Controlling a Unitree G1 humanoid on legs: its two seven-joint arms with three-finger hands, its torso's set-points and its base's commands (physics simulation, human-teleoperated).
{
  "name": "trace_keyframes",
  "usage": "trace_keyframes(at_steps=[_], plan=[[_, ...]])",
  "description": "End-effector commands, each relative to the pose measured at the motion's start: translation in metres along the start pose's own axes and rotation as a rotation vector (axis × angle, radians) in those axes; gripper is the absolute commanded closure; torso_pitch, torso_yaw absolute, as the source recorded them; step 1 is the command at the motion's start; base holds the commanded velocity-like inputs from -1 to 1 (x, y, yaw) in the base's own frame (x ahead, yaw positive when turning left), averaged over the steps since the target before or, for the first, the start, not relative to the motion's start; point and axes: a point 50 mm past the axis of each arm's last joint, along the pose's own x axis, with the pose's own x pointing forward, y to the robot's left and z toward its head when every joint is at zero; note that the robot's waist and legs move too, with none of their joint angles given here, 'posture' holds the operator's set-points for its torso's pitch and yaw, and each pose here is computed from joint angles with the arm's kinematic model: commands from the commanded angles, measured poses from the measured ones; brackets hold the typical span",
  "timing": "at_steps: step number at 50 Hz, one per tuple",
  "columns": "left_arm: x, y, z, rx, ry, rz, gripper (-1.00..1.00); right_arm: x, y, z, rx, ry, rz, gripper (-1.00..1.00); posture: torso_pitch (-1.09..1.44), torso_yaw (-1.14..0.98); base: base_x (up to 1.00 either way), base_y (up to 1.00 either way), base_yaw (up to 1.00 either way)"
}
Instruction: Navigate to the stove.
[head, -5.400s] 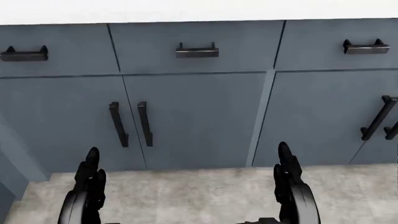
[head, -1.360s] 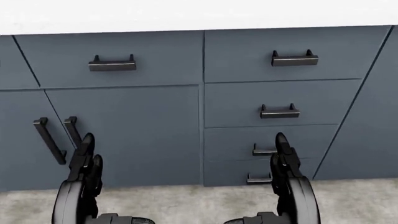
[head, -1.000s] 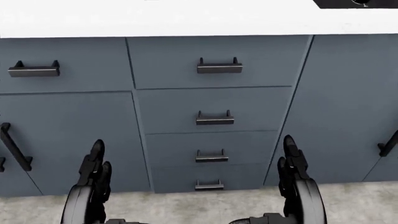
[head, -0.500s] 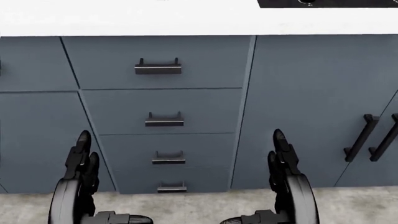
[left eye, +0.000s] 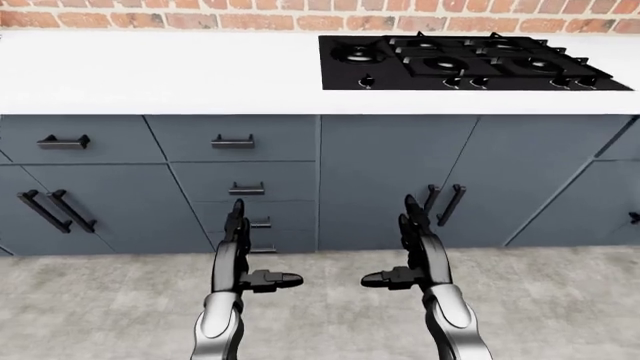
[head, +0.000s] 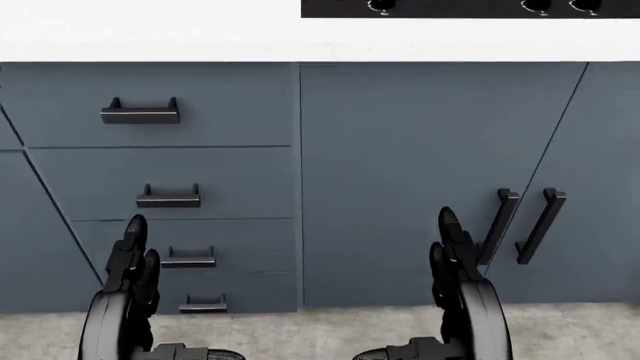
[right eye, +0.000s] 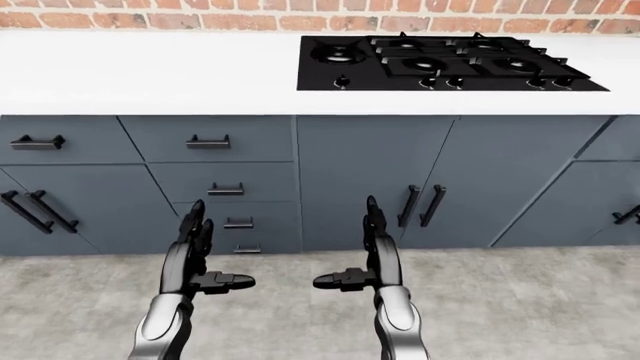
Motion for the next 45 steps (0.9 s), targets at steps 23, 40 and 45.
trace_keyframes(at_steps=[23,40,45], plan=[[0.0032,-0.0052,0.0145,-0.004,-0.076,-0.021,-1.0,0.0016,-0.0039,0.0123,-0.009,-0.059,-0.013,-1.0,0.0,0.0,0.0,-0.58,0.0],[0.0032,-0.0052,0.0145,-0.004,-0.076,-0.021,-1.0,0.0015,-0.004,0.0128,-0.009,-0.06,-0.014,-1.0,0.0,0.0,0.0,-0.4,0.0],[0.0032,-0.0052,0.0145,-0.004,-0.076,-0.021,-1.0,0.0021,-0.0043,0.012,-0.01,-0.058,-0.017,-1.0,0.0,0.0,0.0,-0.45,0.0]])
